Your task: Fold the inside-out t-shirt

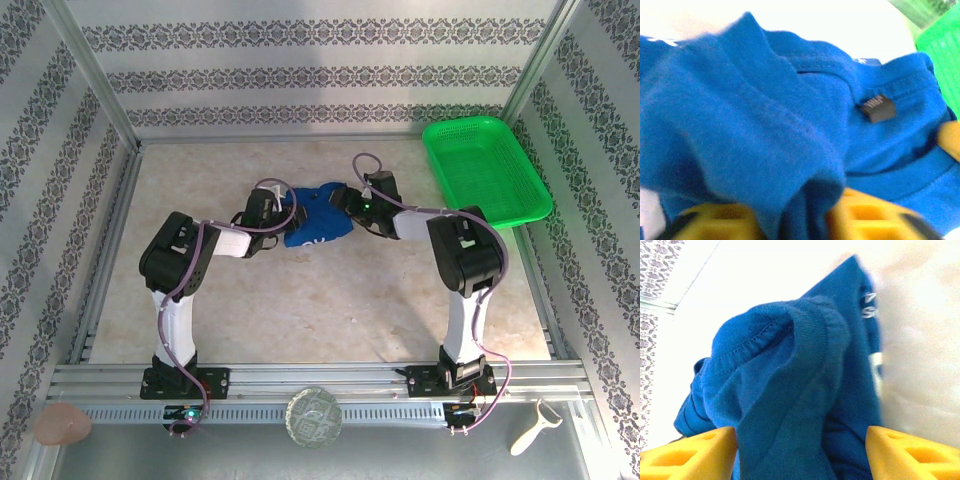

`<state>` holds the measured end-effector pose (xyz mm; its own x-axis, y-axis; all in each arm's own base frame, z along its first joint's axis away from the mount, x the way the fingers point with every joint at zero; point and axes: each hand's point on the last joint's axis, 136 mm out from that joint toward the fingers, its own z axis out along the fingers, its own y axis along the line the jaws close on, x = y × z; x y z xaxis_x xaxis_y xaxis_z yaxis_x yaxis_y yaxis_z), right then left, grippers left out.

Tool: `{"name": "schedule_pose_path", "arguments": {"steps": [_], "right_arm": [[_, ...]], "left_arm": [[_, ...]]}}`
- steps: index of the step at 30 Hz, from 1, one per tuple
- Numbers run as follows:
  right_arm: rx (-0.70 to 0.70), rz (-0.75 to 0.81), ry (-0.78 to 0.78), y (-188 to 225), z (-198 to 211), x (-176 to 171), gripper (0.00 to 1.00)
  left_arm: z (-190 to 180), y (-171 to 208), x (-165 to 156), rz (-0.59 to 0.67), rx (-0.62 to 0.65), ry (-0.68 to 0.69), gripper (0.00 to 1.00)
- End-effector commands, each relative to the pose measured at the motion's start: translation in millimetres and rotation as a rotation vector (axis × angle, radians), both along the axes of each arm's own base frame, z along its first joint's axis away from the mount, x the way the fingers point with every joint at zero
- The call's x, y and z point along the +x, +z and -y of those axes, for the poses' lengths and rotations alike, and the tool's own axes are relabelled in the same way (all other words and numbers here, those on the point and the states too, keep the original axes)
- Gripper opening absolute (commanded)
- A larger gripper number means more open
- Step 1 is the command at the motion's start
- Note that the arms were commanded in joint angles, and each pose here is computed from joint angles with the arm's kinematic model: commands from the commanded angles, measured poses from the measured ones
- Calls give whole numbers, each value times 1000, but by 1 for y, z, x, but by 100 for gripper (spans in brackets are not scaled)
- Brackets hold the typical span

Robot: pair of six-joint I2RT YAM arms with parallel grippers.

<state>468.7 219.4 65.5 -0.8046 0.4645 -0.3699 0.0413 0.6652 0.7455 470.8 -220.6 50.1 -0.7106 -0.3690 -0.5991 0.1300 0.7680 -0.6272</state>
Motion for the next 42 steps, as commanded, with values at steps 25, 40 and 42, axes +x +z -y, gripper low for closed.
{"name": "schedule_pose_path", "arguments": {"steps": [25, 40, 42], "right_arm": [[56, -98, -17, -22, -25, 44, 9], [123, 53, 62, 53, -31, 55, 12], [128, 35, 62, 45, -34, 57, 12]], "left_arm": [[16, 35, 42, 43, -282, 30, 100], [14, 100, 57, 151, -348, -16, 100], [9, 92, 64, 141, -350, 3, 100]]}}
